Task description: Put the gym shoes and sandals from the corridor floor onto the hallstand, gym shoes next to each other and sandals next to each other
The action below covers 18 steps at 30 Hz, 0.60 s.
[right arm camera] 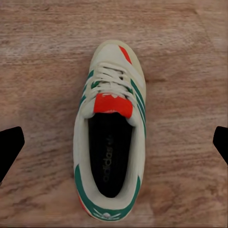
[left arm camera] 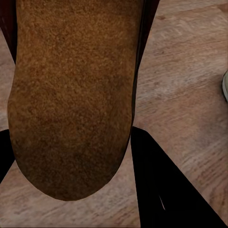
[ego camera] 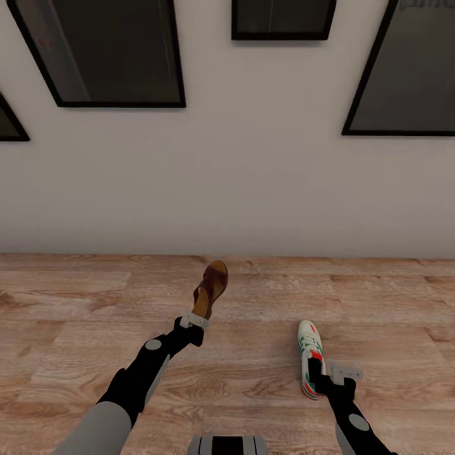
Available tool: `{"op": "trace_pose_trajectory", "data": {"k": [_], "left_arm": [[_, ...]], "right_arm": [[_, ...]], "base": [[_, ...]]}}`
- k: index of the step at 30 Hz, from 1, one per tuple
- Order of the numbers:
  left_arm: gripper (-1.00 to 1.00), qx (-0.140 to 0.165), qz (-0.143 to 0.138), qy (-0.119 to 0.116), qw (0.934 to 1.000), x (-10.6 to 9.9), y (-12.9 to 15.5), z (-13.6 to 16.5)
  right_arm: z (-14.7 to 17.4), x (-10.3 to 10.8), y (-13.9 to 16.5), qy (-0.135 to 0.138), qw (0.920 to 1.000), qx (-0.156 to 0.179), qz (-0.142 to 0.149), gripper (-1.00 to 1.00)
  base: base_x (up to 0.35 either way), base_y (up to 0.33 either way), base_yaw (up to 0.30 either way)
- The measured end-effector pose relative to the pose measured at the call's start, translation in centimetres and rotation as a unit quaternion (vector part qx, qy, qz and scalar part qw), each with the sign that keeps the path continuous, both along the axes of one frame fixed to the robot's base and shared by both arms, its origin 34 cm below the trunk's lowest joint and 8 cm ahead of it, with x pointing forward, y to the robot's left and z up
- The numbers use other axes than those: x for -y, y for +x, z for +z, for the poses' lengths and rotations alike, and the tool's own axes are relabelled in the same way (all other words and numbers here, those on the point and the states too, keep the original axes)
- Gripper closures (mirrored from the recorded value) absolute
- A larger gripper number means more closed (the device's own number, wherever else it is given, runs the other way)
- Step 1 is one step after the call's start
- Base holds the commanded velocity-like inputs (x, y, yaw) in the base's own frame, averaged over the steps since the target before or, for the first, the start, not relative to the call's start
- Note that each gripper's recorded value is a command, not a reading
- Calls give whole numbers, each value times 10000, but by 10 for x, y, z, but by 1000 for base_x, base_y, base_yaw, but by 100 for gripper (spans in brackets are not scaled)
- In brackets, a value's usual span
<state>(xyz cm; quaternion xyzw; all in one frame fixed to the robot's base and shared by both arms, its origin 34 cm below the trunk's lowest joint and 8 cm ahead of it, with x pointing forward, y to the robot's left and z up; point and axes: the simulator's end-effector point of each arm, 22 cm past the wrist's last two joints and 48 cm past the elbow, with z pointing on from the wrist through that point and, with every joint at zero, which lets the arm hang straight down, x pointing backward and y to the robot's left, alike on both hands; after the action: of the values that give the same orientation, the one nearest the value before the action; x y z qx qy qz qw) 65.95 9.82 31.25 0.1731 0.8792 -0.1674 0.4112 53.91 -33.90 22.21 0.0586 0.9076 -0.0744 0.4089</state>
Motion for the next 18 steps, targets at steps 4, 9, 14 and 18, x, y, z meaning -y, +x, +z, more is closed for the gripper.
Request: {"op": "trace_pose_trajectory", "data": {"k": [4, 9, 14, 18], "left_arm": [[100, -75, -2, 1, 10000, 0, -3, -11], [100, -122, -7, -20, 9999, 4, 0, -19], [100, -75, 4, -104, 9999, 13, 8, -19], [100, -186, 23, -127, 9997, 16, 9, -24]], "right_arm": [[-10, 0, -6, 3, 9999, -105, -4, -100], [-23, 0, -15, 3, 9997, -244, -5, -100], [-36, 0, -24, 3, 9993, -385, -5, -100], [-46, 0, -31, 3, 9988, -498, -4, -100]], "base": [[0, 0, 0], [0, 0, 0], [0, 0, 0], [0, 0, 0]]}}
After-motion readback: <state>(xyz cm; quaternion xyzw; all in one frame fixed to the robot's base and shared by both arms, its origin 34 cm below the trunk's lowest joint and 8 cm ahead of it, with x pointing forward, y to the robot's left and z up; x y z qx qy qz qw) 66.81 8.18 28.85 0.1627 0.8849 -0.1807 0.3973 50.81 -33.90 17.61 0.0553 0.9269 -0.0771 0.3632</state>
